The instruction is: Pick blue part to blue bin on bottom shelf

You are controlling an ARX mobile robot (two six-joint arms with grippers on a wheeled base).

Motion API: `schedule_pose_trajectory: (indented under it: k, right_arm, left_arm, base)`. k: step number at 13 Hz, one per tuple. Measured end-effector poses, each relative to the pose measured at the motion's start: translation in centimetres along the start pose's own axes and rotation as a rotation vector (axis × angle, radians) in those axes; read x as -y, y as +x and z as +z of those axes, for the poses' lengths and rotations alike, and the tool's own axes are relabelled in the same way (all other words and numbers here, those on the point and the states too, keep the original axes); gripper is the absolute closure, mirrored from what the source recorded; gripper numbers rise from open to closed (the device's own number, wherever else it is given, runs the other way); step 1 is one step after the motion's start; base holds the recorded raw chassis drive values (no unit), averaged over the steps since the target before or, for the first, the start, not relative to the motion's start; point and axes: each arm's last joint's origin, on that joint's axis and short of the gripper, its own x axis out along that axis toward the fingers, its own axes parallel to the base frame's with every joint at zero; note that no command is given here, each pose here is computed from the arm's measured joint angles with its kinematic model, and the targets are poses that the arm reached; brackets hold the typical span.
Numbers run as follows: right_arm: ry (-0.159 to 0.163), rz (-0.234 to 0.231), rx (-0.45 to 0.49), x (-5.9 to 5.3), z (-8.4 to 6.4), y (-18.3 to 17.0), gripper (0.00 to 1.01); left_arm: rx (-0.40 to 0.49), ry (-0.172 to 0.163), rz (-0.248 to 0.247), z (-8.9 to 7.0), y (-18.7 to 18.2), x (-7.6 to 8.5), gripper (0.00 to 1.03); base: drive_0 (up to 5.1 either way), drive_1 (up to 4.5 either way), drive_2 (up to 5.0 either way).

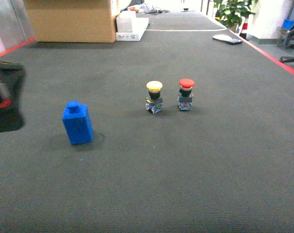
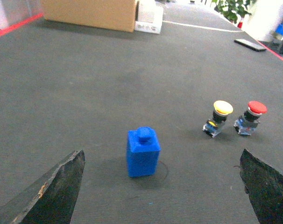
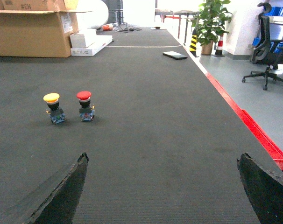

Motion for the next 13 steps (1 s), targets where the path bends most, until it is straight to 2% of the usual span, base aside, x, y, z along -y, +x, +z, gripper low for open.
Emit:
schedule_pose_trajectory:
  k: [2,4,7,10,11,12,13]
  right_arm:
    - [0.000,0.000,0.000,0.0,0.0,0.0,0.03]
    - [0.000,0.000,0.000,0.0,0.0,0.0,0.03]
    - [0.000,0.000,0.000,0.0,0.0,0.0,0.03]
    - [0.000,0.000,0.000,0.0,0.0,0.0,0.03]
    - [0.000,0.000,0.000,0.0,0.0,0.0,0.03]
    - [0.000,0.000,0.000,0.0,0.0,0.0,0.03]
    - [0.000,0.000,0.000,0.0,0.0,0.0,0.03]
  left_arm:
    - [-0.061,0.009,0.003,-1.2,4.2,0.8,0.05]
    - [-0.131,0.034,0.007,-3.3,7.8,1.0,0.05]
    - [-0.187,0.061,-0.006,-5.0,11.2,1.6,0.05]
    - [-0.207,0.065,0.057,-6.4,14.1,0.7,0.05]
    - [-0.228,0.063,0.067,-7.7,15.8,0.5,0.05]
    - [-0.241,0.052,0.054,-8.5,17.5,1.1,0.05]
    - [-0.245,0.052,0.056,-8.7,18.0,1.2,0.05]
  base:
    - [0.0,0.00,0.0]
    - [0.0,0.00,0.0]
    - [0.0,0.00,0.0]
    - [0.0,0.00,0.0]
    - [0.0,0.00,0.0]
    - [0.0,0.00,0.0]
    - [0.0,0.00,0.0]
